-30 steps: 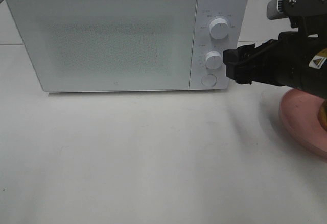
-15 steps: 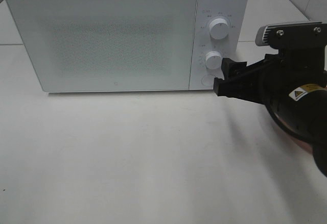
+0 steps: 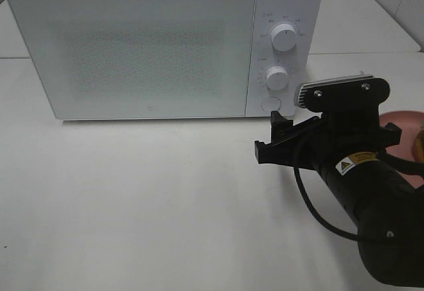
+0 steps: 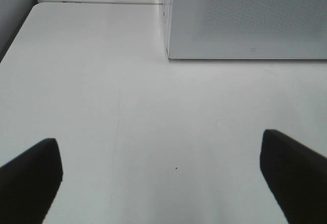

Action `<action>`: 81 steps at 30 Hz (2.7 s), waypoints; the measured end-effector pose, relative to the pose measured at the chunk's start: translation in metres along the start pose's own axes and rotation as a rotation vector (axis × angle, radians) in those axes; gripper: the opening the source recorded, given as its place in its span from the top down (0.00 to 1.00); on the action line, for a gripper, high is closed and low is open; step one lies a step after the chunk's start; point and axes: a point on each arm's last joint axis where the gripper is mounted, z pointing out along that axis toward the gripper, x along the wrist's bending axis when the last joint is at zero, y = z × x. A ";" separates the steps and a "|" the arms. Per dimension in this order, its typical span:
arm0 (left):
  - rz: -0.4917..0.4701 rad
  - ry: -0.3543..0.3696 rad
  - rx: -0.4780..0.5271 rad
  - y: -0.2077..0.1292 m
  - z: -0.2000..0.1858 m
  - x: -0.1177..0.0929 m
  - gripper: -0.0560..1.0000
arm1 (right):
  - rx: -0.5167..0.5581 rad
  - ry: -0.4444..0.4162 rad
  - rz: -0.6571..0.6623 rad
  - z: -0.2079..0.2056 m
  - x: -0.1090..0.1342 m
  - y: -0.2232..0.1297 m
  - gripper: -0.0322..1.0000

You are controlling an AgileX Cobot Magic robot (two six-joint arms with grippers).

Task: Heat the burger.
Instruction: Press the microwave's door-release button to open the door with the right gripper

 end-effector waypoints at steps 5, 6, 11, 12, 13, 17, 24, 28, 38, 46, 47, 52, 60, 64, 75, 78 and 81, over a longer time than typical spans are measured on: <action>0.000 0.000 0.000 0.000 0.000 0.000 0.01 | 0.027 -0.012 0.021 0.003 0.000 -0.008 0.25; 0.000 0.000 0.000 0.000 0.000 0.000 0.01 | 0.032 -0.014 0.036 0.003 0.000 -0.010 0.25; 0.000 0.000 0.000 0.000 0.000 0.000 0.01 | 0.031 -0.015 0.078 0.003 0.000 -0.010 0.26; 0.000 0.000 0.000 0.000 0.000 0.000 0.01 | 0.031 -0.015 0.078 0.003 0.000 -0.010 0.26; 0.000 0.000 0.000 0.000 0.000 0.000 0.01 | 0.030 -0.016 0.102 0.003 0.000 -0.010 0.26; 0.000 0.000 0.000 0.000 0.000 0.000 0.01 | 0.028 -0.019 0.310 0.003 0.000 -0.010 0.32; 0.000 0.000 0.000 0.000 0.000 0.000 0.01 | 0.024 -0.024 0.689 0.003 0.000 -0.010 0.45; 0.000 0.000 0.000 0.000 0.000 0.000 0.01 | 0.052 -0.036 1.015 0.003 0.001 -0.013 0.59; 0.000 0.000 0.000 0.000 0.000 0.000 0.01 | 0.049 -0.049 1.412 0.003 0.001 -0.013 0.83; 0.000 0.000 0.000 0.000 0.000 0.000 0.01 | 0.062 -0.059 1.510 0.003 0.002 -0.014 0.97; 0.000 0.000 0.000 0.000 0.000 0.000 0.01 | 0.071 -0.064 1.510 0.003 0.002 -0.015 0.97; 0.000 0.000 0.000 0.000 0.000 0.000 0.01 | 0.112 -0.093 1.529 0.011 0.002 -0.015 0.97; 0.000 0.000 0.000 0.000 0.000 0.000 0.01 | 0.115 -0.064 1.551 0.032 0.000 -0.001 0.97; 0.000 0.000 0.000 0.000 0.000 0.000 0.01 | 0.126 -0.082 1.587 0.044 0.003 -0.006 0.97; 0.000 0.000 0.000 0.000 0.000 0.000 0.01 | 0.144 -0.094 1.620 0.074 0.012 -0.013 0.97; 0.000 0.000 0.000 0.000 0.000 0.000 0.01 | 0.132 -0.098 1.626 0.083 0.010 -0.013 0.97; 0.000 0.000 0.000 0.000 0.000 0.000 0.01 | 0.130 -0.100 1.626 0.085 0.010 -0.014 0.97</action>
